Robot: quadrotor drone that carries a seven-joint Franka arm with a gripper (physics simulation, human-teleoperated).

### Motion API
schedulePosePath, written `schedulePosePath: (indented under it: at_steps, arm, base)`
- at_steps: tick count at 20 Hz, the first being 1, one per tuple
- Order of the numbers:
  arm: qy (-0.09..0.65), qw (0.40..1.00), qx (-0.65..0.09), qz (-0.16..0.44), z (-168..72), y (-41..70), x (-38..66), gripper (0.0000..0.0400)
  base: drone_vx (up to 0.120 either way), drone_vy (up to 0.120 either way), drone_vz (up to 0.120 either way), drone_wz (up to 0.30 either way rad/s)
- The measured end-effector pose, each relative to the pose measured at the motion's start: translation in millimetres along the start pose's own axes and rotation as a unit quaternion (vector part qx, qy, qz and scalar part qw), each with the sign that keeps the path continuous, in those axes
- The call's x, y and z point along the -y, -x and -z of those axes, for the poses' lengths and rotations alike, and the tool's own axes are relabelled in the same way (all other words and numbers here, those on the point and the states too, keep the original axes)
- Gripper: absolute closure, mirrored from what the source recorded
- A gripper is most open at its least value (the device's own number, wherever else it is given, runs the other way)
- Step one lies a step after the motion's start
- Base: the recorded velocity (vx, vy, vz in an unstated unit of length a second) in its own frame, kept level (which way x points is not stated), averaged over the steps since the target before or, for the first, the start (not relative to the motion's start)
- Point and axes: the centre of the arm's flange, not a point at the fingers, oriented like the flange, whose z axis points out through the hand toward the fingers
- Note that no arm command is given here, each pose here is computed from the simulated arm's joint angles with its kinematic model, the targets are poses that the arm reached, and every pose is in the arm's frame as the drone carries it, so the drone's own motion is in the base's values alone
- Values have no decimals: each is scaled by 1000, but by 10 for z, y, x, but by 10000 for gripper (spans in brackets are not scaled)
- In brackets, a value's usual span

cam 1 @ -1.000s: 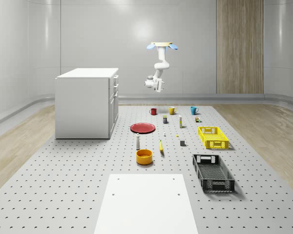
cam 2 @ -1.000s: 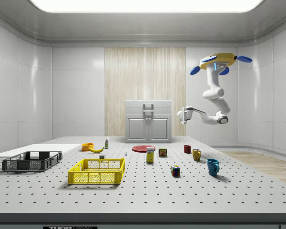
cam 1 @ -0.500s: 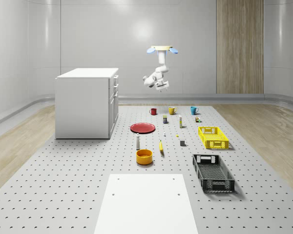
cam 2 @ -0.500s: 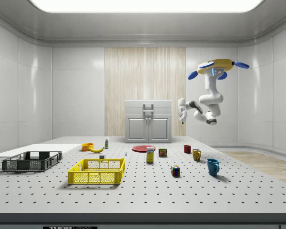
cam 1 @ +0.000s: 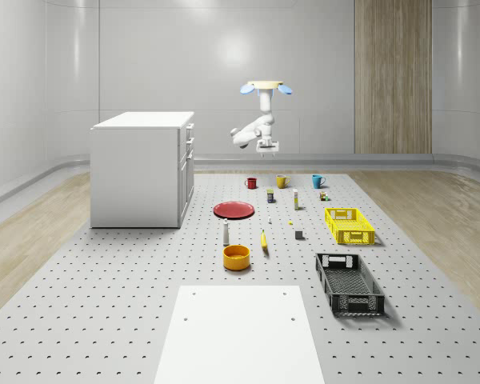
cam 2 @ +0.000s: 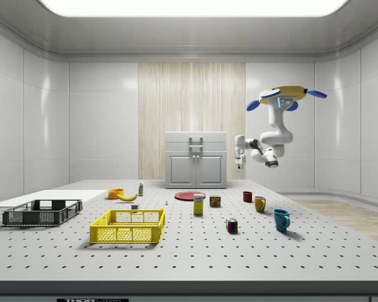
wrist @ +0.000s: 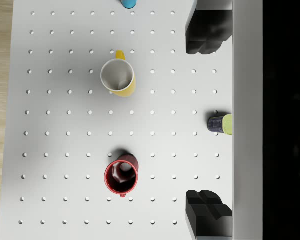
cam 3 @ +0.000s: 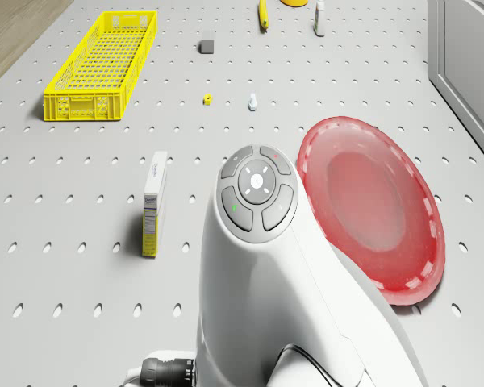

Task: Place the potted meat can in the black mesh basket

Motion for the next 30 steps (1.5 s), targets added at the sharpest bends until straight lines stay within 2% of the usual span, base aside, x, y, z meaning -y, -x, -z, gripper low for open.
schedulePosePath:
  at_steps: [22, 30]
  arm:
    - [13, 1000, -14, 0, 1, 26, 26, 0]
    - [13, 1000, -14, 0, 1, 26, 26, 0]
  base:
    - [120, 0, -120, 0]
    - [120, 0, -20, 0]
